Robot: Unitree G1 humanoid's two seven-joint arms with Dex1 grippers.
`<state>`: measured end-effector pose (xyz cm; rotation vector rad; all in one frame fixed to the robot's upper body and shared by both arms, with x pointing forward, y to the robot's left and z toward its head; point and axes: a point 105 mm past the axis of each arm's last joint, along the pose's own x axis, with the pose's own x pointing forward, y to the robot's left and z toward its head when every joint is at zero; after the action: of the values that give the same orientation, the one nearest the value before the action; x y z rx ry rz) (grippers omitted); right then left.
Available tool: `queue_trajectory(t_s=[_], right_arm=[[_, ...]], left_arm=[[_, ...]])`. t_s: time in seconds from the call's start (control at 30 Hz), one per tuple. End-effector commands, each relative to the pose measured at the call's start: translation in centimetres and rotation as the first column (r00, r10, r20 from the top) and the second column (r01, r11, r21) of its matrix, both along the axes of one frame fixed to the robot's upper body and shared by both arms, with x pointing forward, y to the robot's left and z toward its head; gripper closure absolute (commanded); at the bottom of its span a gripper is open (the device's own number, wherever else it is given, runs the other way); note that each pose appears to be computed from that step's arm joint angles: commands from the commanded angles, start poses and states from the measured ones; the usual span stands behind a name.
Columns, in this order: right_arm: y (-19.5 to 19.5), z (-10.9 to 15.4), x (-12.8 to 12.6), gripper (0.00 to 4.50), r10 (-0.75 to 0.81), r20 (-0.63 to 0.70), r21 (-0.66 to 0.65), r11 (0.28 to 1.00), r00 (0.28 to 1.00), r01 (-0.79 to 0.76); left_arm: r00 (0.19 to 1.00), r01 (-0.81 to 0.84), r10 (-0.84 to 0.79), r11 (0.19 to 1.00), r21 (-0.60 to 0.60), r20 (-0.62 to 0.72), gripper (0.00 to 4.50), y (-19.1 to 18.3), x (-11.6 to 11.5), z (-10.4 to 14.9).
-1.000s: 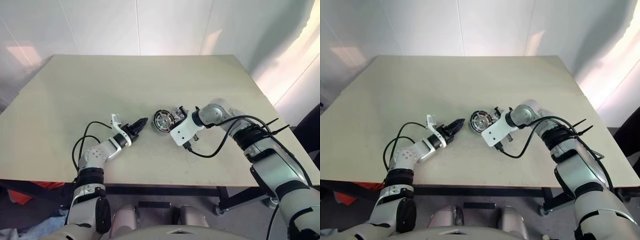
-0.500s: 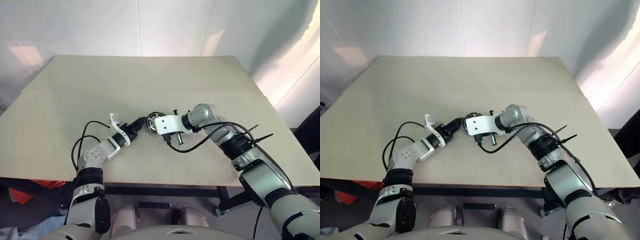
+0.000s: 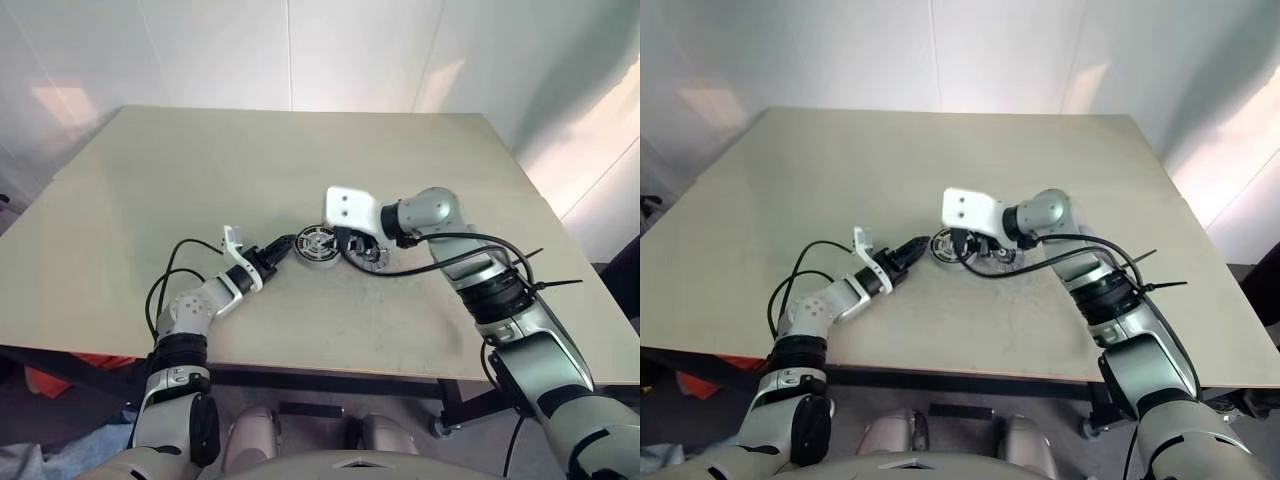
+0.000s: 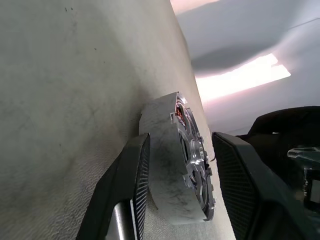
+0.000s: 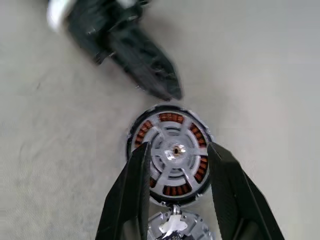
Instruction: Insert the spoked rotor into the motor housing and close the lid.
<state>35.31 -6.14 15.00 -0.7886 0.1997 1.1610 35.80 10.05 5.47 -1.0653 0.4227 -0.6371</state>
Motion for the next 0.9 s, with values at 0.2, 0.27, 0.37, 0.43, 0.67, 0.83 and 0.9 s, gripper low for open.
queue_trajectory(t_s=[0.2,0.27,0.37,0.43,0.67,0.83,0.9], right_arm=[[-8.7,-0.5,-1.3,2.54,-0.505,-0.529,0.256,0.672,0.682,0.695],[-10.1,-0.6,-2.8,2.54,-0.439,-0.711,0.283,0.537,0.549,0.795],[-11.9,-1.4,-4.9,2.54,-0.264,-0.834,0.379,0.368,0.486,0.849],[-12.0,-2.7,-6.3,2.54,-0.251,-0.852,0.374,0.320,0.459,0.870],[-10.1,-6.3,-8.3,2.54,-0.230,-0.929,0.257,0.156,0.288,0.954],[-8.7,-6.8,-7.5,2.54,-0.179,-0.963,0.192,0.072,0.202,0.979],[-8.6,-7.2,-7.1,2.54,-0.176,-0.972,0.148,0.043,0.153,0.988]], left_arm=[[0.988,0.046,-0.043,0.999,-0.018,0.150,2.41,0.2,1.1,3.7],[0.987,0.049,-0.047,0.999,-0.009,0.152,2.41,0.4,1.5,3.9],[0.986,0.065,-0.063,0.998,-0.006,0.153,2.41,0.5,2.1,4.4],[0.985,0.083,-0.083,0.997,0.007,0.150,2.41,0.3,2.2,4.3],[0.983,0.120,-0.124,0.992,0.040,0.133,2.41,-0.1,2.0,3.8],[0.983,0.130,-0.137,0.989,0.064,0.123,2.41,0.2,1.7,3.6],[0.983,0.128,-0.136,0.989,0.070,0.122,2.41,0.4,1.7,3.6]])
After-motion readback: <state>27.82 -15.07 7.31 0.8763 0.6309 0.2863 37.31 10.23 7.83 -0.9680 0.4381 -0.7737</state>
